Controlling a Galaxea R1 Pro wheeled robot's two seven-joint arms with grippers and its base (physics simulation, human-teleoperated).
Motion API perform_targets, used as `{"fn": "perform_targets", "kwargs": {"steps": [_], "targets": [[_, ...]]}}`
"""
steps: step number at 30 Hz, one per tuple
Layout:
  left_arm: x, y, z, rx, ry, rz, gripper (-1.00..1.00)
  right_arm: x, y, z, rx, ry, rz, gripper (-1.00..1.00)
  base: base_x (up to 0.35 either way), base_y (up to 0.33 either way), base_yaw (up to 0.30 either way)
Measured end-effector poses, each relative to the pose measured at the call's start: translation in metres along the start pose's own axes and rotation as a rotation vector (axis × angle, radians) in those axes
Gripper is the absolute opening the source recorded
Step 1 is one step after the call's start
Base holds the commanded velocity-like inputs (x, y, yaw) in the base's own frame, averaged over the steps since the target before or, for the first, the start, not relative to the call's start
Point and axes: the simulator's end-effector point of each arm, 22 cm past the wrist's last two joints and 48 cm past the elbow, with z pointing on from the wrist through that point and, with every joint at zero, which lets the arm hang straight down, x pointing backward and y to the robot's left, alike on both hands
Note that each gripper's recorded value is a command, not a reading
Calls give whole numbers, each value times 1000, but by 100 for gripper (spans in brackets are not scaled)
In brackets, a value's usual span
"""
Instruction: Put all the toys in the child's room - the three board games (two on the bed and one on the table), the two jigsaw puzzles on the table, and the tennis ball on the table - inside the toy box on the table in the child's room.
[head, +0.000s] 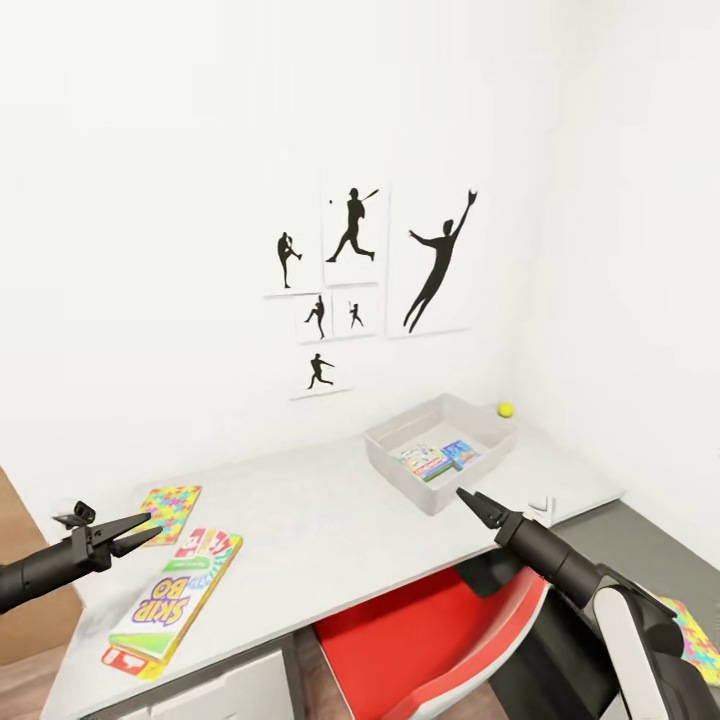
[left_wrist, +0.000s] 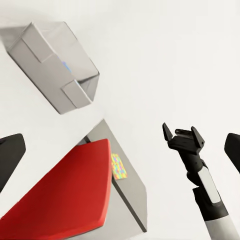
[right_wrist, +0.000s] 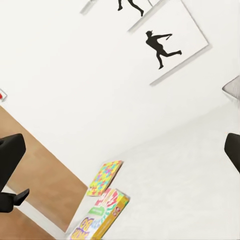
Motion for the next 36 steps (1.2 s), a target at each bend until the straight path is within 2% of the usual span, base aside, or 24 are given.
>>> {"fn": "perform_targets", "kwargs": {"steps": [12, 21, 36], "targets": [[0, 0, 0, 0, -1, 2, 100, -1, -1, -1, 2, 1, -3, 100, 0, -157, 4], [0, 0, 0, 0, -1, 5, 100, 0, -2, -1, 4, 2, -3, 100, 4, -37, 0], [0, 0, 0, 0, -1, 5, 100, -2, -3, -3, 6, 3, -6, 100, 95, -101, 0]]}}
